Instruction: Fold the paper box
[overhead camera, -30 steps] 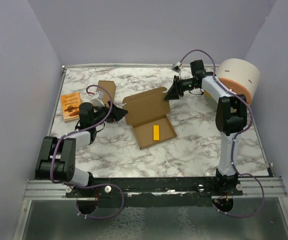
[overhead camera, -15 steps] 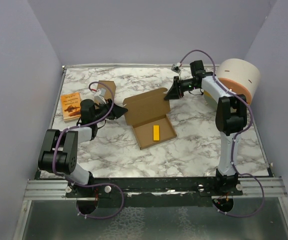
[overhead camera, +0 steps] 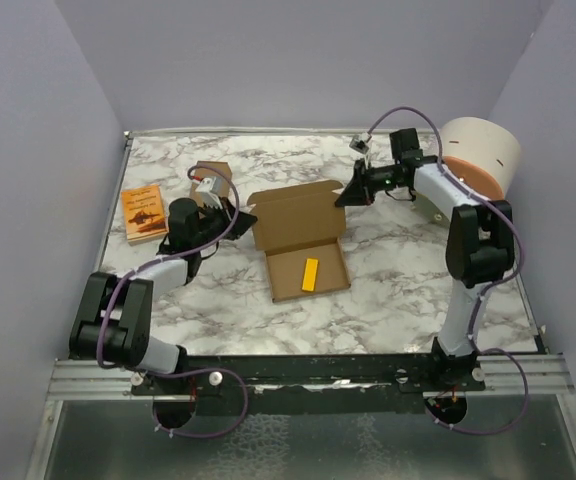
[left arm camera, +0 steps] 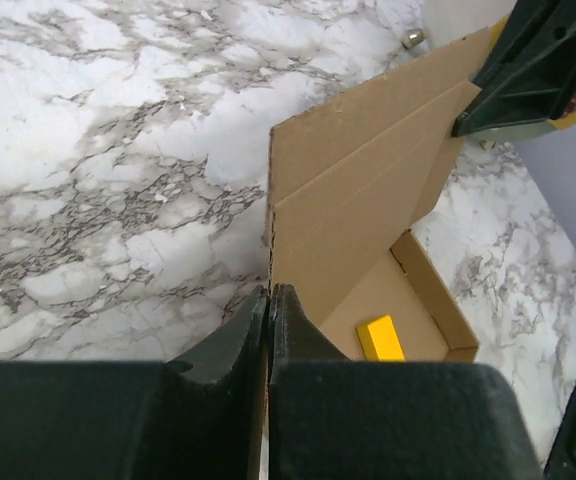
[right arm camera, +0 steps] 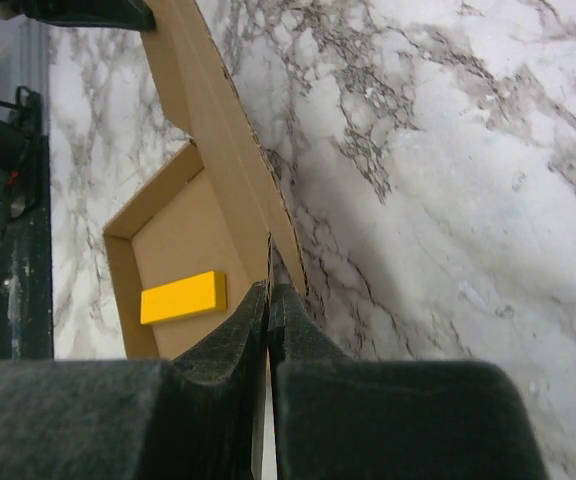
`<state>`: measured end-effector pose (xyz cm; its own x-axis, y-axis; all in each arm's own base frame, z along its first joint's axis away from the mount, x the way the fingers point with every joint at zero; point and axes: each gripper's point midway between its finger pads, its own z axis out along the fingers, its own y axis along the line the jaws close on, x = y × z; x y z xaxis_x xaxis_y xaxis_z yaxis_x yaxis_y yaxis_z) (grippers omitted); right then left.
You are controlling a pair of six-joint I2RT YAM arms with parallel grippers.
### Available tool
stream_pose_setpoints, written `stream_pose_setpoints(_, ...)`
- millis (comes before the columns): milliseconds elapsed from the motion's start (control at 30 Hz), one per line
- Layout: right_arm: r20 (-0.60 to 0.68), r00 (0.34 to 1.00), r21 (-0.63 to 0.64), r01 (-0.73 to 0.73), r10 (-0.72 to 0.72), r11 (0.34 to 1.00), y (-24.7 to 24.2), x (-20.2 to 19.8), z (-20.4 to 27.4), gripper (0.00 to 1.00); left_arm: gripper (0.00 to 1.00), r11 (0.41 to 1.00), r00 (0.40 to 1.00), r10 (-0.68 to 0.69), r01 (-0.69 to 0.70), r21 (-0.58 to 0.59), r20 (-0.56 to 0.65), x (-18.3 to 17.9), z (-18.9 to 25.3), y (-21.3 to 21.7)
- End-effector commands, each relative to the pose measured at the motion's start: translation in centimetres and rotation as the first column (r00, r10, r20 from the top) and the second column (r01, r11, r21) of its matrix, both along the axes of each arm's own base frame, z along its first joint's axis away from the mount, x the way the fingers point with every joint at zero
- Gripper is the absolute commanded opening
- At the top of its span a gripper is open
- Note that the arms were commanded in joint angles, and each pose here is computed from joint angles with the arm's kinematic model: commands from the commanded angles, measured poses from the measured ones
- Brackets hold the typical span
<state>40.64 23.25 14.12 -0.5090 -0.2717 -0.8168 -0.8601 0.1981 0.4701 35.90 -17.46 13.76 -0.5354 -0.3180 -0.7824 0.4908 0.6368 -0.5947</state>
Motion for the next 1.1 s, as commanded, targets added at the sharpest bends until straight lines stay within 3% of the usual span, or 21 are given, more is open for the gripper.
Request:
stream_pose_setpoints(0, 0.179, 0.972, 0.001, 0.155, -0.153, 0.988, -0.2, 0.2, 4.3, 0.01, 0.00, 0.980, 0.977, 0.117, -0.142, 0.138, 0.178, 1.5, 3.2, -0.6)
stream_pose_setpoints(200, 0.316, 0.864, -0.012, 0.416, -0.392, 0.909, -0.2, 0.9, 5.3, 0.01, 0.00, 0.925, 0.923, 0.250, -0.316, 0.209, 0.292, 2.8, 4.4, -1.7)
stream_pose_setpoints(300, 0.394, 0.752, -0.028, 0.585, -0.529, 0.810, -0.3, 2.9, 5.0, 0.01, 0.00, 0.901, 0.895, 0.302, -0.380, 0.207, 0.328, 3.7, 4.8, -2.2)
stream_pose_setpoints(433, 0.519, 0.546, -0.007, 0.772, -0.658, 0.635, -0.1, 5.2, 4.8, 0.01, 0.00, 0.860, 0.853, 0.387, -0.471, 0.197, 0.350, 5.2, 5.0, -2.4)
stream_pose_setpoints(567, 0.585, 0.378, 0.072, 0.857, -0.718, 0.511, 0.0, 5.9, 5.3, 0.01, 0.00, 0.816, 0.822, 0.453, -0.538, 0.211, 0.344, 6.2, 4.6, -3.0)
stream_pose_setpoints(667, 0.608, 0.274, 0.163, 0.875, -0.745, 0.455, 0.0, 5.3, 6.1, 0.01, 0.00, 0.790, 0.791, 0.487, -0.580, 0.200, 0.370, 6.1, 4.6, -3.3)
stream_pose_setpoints(800, 0.563, 0.251, 0.227, 0.869, -0.787, 0.440, -0.3, 4.0, 6.4, 0.01, 0.00, 0.773, 0.756, 0.503, -0.611, 0.173, 0.419, 5.2, 5.0, -3.9)
stream_pose_setpoints(1067, 0.507, 0.319, 0.265, 0.826, -0.801, 0.497, -0.1, 1.3, 5.9, 0.04, 0.00, 0.769, 0.716, 0.514, -0.629, 0.117, 0.472, 3.4, 4.8, -4.5)
